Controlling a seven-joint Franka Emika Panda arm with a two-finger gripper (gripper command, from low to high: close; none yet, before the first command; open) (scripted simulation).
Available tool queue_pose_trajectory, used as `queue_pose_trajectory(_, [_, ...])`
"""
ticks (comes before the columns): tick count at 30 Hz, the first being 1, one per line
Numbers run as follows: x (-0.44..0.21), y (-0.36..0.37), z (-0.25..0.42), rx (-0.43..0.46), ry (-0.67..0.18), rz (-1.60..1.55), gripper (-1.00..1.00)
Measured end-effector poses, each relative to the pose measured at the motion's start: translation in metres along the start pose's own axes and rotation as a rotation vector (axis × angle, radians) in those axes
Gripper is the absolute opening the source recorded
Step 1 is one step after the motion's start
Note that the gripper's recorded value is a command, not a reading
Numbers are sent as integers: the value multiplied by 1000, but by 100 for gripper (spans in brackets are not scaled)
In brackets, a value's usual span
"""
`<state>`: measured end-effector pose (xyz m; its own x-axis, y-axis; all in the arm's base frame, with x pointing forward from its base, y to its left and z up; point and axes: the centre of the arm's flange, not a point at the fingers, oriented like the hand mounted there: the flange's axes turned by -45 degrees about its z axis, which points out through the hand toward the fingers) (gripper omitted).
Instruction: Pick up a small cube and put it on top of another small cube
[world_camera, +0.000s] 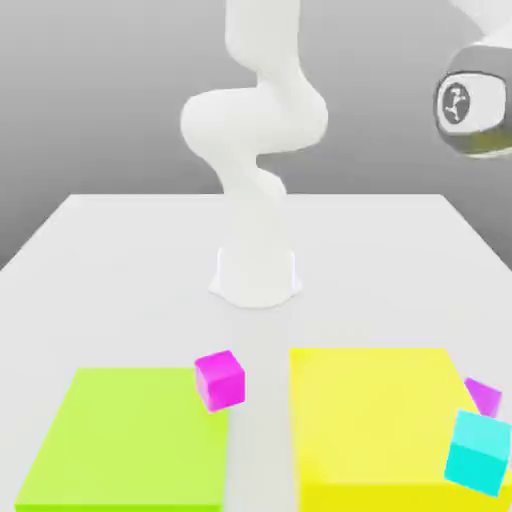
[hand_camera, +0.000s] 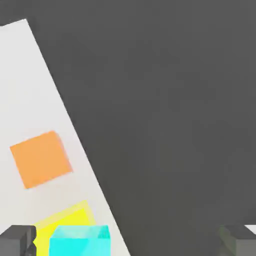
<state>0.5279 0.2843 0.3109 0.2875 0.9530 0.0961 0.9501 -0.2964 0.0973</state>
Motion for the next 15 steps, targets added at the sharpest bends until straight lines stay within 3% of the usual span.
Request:
queue_pose_trajectory(5, [28,-43,90,89,-68,-216,0])
queue_pose_trajectory(9, [28,-58,157,109,-82,-263,0])
queue_pose_trajectory(10, [27,-60,168,109,-82,-265,-100])
queue_pose_trajectory(15, [27,-60,168,111,-83,-264,-100])
